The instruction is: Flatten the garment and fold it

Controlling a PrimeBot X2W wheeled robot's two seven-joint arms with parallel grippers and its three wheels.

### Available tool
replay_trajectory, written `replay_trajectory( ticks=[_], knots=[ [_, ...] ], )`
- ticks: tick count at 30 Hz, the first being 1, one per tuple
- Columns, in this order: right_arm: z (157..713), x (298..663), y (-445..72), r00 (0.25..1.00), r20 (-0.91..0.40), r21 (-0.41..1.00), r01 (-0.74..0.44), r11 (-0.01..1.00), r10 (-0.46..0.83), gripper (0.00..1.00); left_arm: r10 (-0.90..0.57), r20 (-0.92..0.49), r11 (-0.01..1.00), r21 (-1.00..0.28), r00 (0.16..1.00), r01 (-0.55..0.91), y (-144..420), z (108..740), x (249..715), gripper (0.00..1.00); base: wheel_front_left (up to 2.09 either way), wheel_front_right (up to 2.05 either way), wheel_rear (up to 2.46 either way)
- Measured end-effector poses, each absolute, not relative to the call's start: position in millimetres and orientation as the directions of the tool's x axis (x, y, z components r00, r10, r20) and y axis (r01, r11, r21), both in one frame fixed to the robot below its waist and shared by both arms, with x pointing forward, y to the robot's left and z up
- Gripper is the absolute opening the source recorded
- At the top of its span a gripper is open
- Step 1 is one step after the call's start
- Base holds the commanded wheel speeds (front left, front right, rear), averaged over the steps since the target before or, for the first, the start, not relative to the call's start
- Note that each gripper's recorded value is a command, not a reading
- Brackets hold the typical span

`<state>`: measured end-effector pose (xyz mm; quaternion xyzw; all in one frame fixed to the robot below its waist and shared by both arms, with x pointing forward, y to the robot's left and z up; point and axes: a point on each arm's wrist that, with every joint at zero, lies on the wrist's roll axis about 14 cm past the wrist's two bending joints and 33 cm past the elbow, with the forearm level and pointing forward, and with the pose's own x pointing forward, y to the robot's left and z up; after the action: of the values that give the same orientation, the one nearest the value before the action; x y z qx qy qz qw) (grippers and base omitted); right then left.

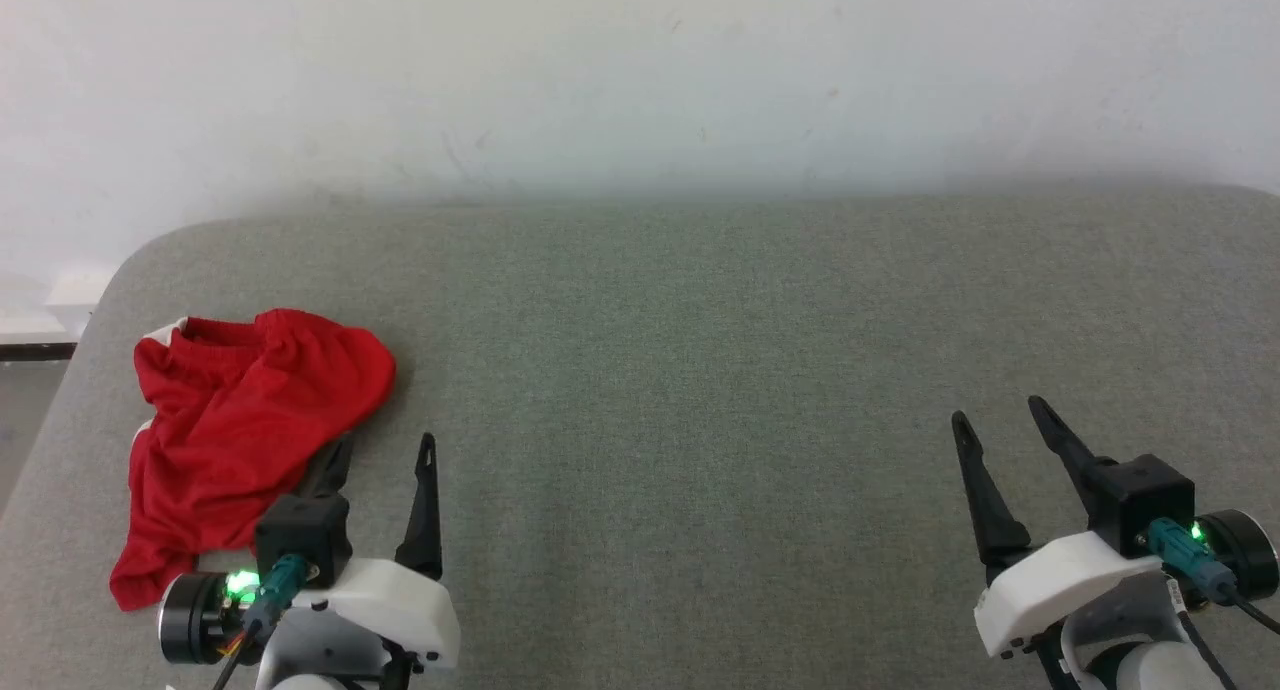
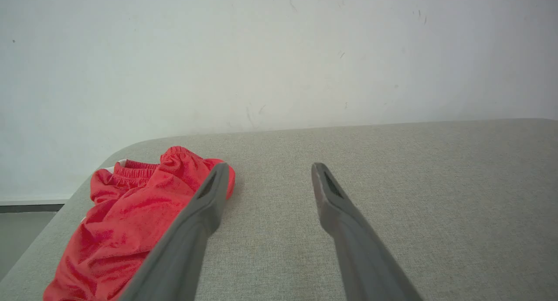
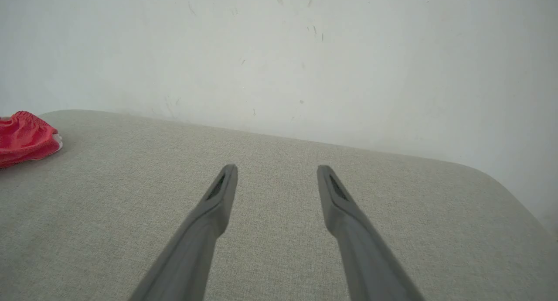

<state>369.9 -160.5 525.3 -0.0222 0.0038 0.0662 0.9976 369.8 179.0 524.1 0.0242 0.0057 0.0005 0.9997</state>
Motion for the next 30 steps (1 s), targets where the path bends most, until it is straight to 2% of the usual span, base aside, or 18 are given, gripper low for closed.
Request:
replay_trajectory(
  ticks=[16,30],
  knots=[
    [530.0,372.7,-160.5,0.991,0.023,-0.028,-0.132,0.991,0.133,1.00,0.015,0.013,0.999,0.037,1.000,-0.015,180.0,526.0,367.6,1.00,0.00,0.00,0.00],
    [536.7,381.2,-142.2,0.981,0.061,-0.017,-0.185,0.983,0.186,1.00,0.072,0.042,0.997,0.025,0.997,-0.073,195.3,529.8,357.0,1.00,0.00,0.00,0.00]
  ],
)
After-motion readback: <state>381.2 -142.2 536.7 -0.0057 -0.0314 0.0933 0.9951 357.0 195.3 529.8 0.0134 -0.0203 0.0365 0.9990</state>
